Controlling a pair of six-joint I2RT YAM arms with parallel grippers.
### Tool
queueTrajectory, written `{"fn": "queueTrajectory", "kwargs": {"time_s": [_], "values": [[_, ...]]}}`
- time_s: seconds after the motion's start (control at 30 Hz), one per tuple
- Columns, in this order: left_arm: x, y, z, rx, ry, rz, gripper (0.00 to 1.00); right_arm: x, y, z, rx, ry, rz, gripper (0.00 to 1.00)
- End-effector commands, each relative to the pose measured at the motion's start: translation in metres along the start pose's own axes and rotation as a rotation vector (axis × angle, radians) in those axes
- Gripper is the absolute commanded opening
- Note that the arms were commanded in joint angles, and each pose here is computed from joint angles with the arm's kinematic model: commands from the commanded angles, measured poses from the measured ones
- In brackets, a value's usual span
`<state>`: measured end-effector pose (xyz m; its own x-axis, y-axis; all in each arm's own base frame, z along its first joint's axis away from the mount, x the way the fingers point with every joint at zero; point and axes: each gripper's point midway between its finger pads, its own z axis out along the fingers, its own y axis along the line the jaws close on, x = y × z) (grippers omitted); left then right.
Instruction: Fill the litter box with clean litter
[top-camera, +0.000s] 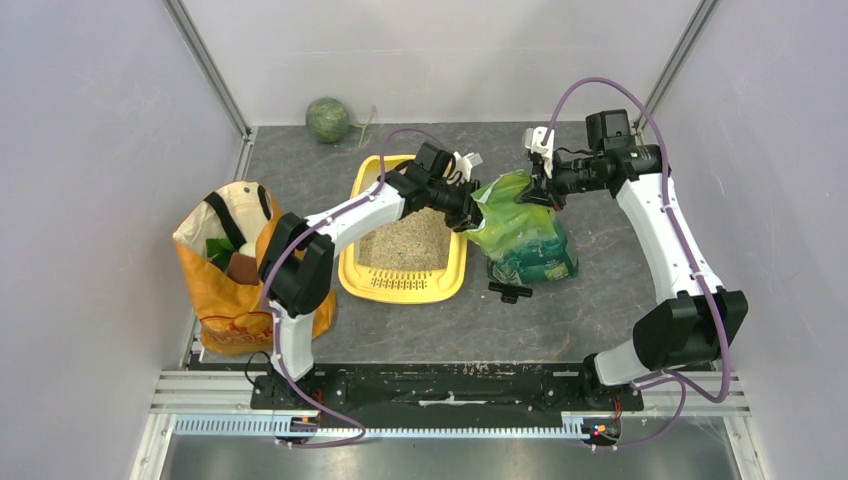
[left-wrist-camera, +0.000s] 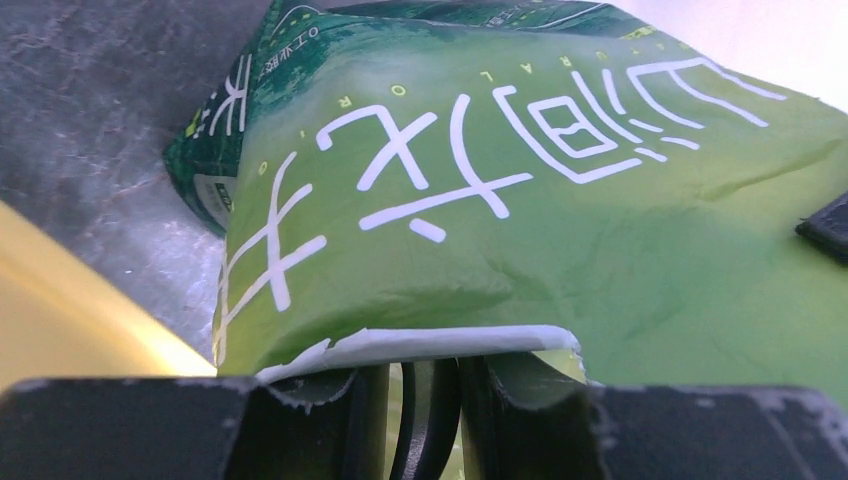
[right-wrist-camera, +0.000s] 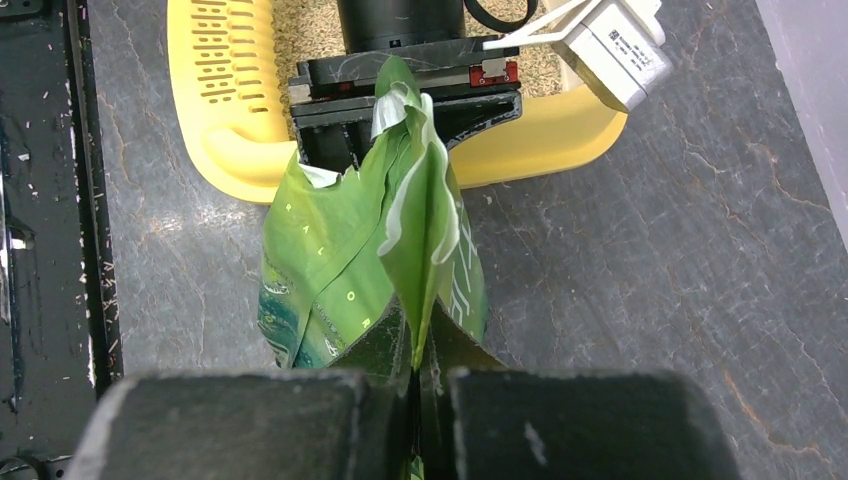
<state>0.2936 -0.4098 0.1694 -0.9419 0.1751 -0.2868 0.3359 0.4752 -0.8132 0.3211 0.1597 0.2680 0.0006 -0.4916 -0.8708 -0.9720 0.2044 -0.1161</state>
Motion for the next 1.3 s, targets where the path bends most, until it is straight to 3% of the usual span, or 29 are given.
{"fn": "queueTrajectory", "kwargs": {"time_s": [0.0, 0.77, 1.27], "values": [[0.013, -0.073, -0.028, 0.283, 0.078, -0.014, 0.02, -0.043, -0.009, -0.008, 0.028, -0.125, -0.151, 0.0], [0.0, -0.054, -0.114, 0.327, -0.044, -0.085, 0.02, -0.049, -0.01, -0.027, 0.077, -0.119, -0.162, 0.0], [0.0, -0.043, -0.139, 0.345, -0.081, -0.142, 0.02, -0.058, -0.018, -0.03, 0.107, -0.14, -0.162, 0.0]]}}
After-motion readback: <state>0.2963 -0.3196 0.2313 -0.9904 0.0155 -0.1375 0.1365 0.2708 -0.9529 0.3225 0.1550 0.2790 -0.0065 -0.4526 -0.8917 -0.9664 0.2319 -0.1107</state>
